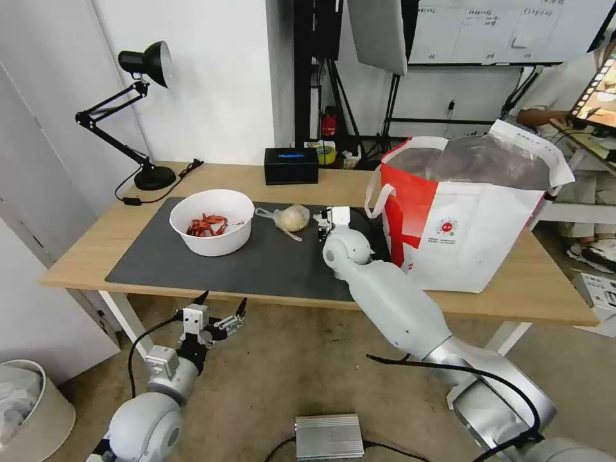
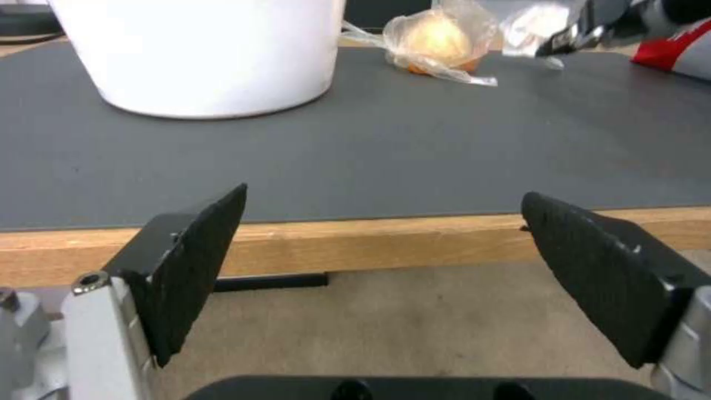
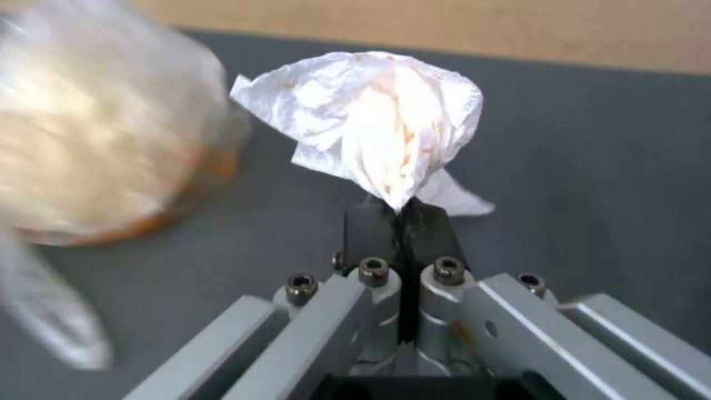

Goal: Pick up the trash from the table and place it into the takeout bag.

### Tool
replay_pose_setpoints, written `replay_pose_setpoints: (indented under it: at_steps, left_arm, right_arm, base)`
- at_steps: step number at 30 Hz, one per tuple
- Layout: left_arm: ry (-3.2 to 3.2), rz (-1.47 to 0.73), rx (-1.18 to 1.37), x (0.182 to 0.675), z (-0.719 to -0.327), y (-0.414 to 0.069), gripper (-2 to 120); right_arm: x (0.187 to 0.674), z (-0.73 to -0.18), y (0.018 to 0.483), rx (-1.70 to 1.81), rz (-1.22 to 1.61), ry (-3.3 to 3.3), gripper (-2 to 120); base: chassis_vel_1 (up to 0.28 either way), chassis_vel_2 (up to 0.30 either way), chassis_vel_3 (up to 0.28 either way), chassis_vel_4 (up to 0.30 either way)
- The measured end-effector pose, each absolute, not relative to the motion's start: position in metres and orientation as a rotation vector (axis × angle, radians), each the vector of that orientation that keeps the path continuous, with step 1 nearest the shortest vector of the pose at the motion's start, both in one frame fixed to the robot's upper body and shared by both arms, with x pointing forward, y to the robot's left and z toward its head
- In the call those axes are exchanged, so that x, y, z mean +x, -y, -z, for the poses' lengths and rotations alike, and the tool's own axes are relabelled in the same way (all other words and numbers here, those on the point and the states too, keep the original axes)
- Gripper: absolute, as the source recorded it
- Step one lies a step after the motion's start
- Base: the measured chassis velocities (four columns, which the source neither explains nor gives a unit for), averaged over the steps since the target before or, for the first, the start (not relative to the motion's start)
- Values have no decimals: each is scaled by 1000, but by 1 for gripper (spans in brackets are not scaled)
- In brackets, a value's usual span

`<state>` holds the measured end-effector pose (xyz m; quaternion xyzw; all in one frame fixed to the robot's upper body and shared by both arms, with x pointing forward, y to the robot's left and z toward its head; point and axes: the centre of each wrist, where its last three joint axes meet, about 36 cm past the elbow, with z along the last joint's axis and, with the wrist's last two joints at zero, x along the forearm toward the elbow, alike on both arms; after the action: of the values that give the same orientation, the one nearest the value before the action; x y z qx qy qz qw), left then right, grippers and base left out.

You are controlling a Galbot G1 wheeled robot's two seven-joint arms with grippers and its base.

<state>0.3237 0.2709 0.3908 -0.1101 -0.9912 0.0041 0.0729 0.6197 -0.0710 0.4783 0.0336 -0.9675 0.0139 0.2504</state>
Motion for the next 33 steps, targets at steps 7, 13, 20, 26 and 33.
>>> replay_pose_setpoints:
  at_steps: [7,13,20,26,33]
  left_arm:
    - [2981,-17,-325,323,-392,-270,100]
    - [2985,-19,-315,321,-393,-270,100]
    - [2991,-23,-315,318,-395,-267,100]
    - [2990,-24,-318,314,-396,-263,100]
    - [2981,-16,-310,309,-395,-257,100]
  right_arm:
    - [591,-505,82,155,20,2693,0]
    - [529,-525,93,278,46,2732,0]
    - [462,-540,113,353,47,2773,0]
    - [416,-571,158,358,37,2873,0]
    - [396,-619,207,320,-44,3022,0]
  base:
    - [0,0,0,0]
    - [0,0,0,0]
    - [0,0,0,0]
    - [0,0,0,0]
    - [0,0,0,0]
